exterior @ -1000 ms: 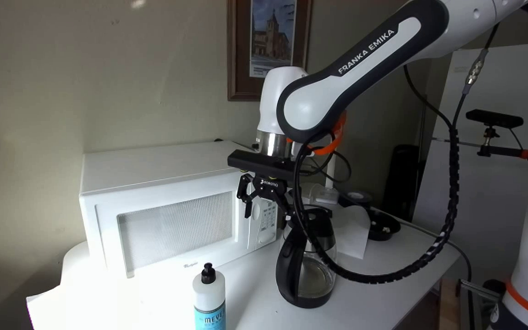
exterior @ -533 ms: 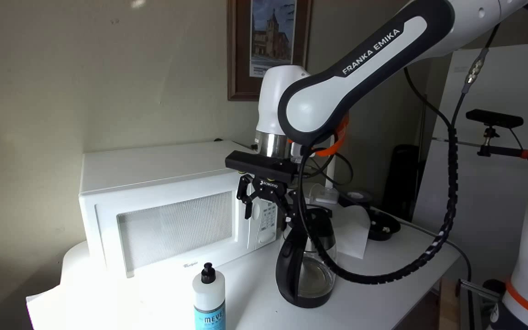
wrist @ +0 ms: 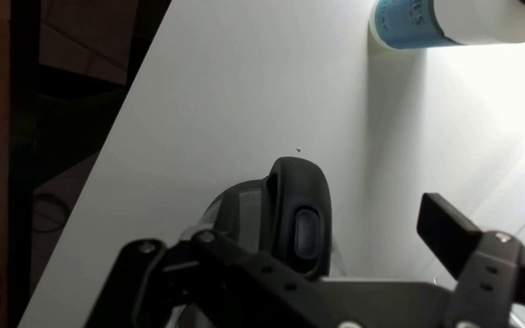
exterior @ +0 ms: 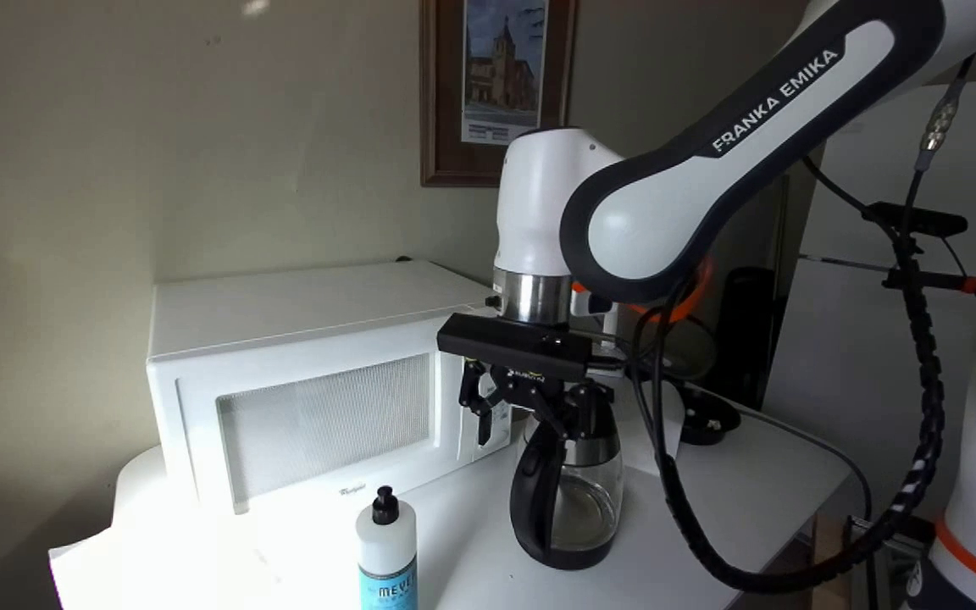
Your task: Put the kettle on top of the microwave.
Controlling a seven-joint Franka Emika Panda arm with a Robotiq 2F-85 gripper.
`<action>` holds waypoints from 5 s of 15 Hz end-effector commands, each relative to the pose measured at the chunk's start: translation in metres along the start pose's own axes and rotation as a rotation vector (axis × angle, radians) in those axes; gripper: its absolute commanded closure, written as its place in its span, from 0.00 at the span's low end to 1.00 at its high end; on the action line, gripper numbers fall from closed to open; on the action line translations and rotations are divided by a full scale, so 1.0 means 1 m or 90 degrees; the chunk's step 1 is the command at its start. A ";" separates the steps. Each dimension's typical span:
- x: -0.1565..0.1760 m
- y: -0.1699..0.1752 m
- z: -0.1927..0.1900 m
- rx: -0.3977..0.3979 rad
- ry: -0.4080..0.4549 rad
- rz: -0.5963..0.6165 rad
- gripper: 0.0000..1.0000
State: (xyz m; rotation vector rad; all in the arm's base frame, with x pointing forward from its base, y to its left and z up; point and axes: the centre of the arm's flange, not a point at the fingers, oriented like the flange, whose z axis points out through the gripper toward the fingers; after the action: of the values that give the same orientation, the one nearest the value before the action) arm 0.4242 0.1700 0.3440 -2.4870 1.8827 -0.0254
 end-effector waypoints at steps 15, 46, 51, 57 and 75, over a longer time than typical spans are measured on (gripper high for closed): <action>0.054 0.026 0.042 0.015 -0.117 0.021 0.02; 0.072 0.033 -0.003 -0.075 0.035 -0.078 0.86; 0.057 0.014 0.031 -0.052 0.000 -0.050 0.86; 0.050 0.013 0.058 -0.020 -0.078 -0.010 0.53; 0.032 0.008 0.078 -0.079 0.030 -0.043 0.77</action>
State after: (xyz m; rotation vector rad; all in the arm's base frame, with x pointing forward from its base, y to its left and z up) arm 0.4247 0.1323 0.2743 -2.6345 1.8333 0.0431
